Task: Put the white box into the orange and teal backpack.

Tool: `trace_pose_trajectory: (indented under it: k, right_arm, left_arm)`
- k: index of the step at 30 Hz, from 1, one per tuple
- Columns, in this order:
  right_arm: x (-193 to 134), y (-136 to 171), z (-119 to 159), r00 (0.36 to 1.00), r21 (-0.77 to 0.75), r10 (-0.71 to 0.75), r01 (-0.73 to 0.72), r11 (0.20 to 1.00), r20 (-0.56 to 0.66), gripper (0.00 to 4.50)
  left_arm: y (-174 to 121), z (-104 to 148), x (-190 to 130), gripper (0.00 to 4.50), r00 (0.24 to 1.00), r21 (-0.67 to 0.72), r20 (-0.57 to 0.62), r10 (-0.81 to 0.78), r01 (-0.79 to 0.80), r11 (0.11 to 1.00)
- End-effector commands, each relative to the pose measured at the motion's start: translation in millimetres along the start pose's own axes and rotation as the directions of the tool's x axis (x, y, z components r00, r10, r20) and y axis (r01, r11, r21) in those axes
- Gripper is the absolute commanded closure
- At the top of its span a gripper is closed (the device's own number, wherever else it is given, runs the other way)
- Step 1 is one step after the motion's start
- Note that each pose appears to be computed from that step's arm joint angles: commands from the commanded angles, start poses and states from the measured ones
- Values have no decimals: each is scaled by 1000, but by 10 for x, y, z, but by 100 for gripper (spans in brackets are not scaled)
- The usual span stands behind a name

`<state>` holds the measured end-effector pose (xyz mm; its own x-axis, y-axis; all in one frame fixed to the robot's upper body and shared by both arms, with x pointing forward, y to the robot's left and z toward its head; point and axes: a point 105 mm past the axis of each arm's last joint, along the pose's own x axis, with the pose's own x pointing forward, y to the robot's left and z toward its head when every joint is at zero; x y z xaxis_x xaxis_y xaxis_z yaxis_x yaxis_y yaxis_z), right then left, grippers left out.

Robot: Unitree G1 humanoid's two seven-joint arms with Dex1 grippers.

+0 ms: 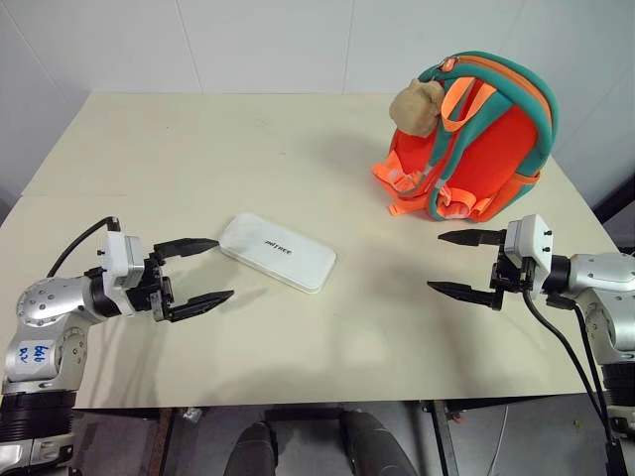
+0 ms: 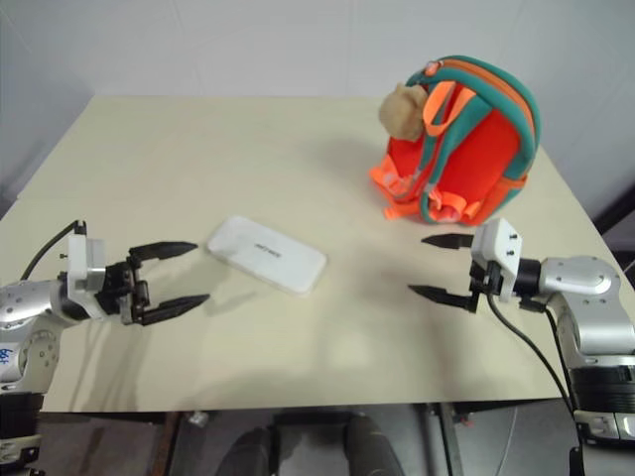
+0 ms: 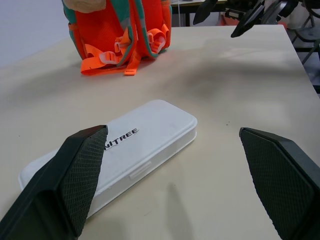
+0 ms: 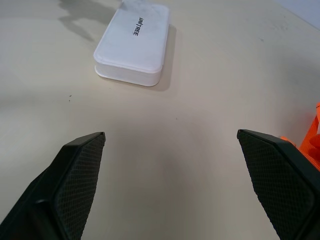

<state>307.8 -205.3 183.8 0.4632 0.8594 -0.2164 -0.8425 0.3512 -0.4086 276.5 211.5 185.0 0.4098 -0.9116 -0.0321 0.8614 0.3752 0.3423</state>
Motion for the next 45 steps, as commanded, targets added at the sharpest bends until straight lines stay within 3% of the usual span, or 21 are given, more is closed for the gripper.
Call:
trace_pose_trajectory:
  k: [1, 9, 12, 24, 25, 29, 36, 45]
  right_arm:
    - [19, -78, 94, 999, -39, -21, 22, 999, 38, 2]
    - [275, -22, 94, 999, -61, -21, 23, 998, 31, 2]
    - [439, 36, 77, 998, -58, -64, 65, 996, 21, 55]
    - [1061, 255, -34, 991, 2, -134, 134, 991, 22, 450]
    - [1100, 270, -37, 991, 12, -134, 134, 991, 21, 450]
    - [1277, 366, -119, 992, 59, -128, 128, 990, -11, 450]
    - [1512, 492, -206, 992, 120, -113, 119, 986, -56, 450]
    - [1616, 520, -154, 991, 153, -130, 133, 979, -31, 450]
  left_arm:
    - [4, 40, 8, 0, 999, 35, -15, -29, 29, 999]
    - [180, 16, 6, 0, 999, 75, -41, 27, -24, 997]
    - [375, -4, -25, 52, 992, 133, -63, 109, -100, 986]
    - [865, -175, -88, 415, 942, 221, -122, 312, -281, 934]
    - [899, -191, -98, 446, 936, 223, -134, 326, -293, 930]
    - [1096, -310, -133, 446, 883, 202, -179, 434, -399, 894]
    - [1106, -634, -10, 446, 852, 128, -251, 460, -442, 888]
    - [1017, -668, 223, 446, 891, 85, -203, 406, -397, 914]
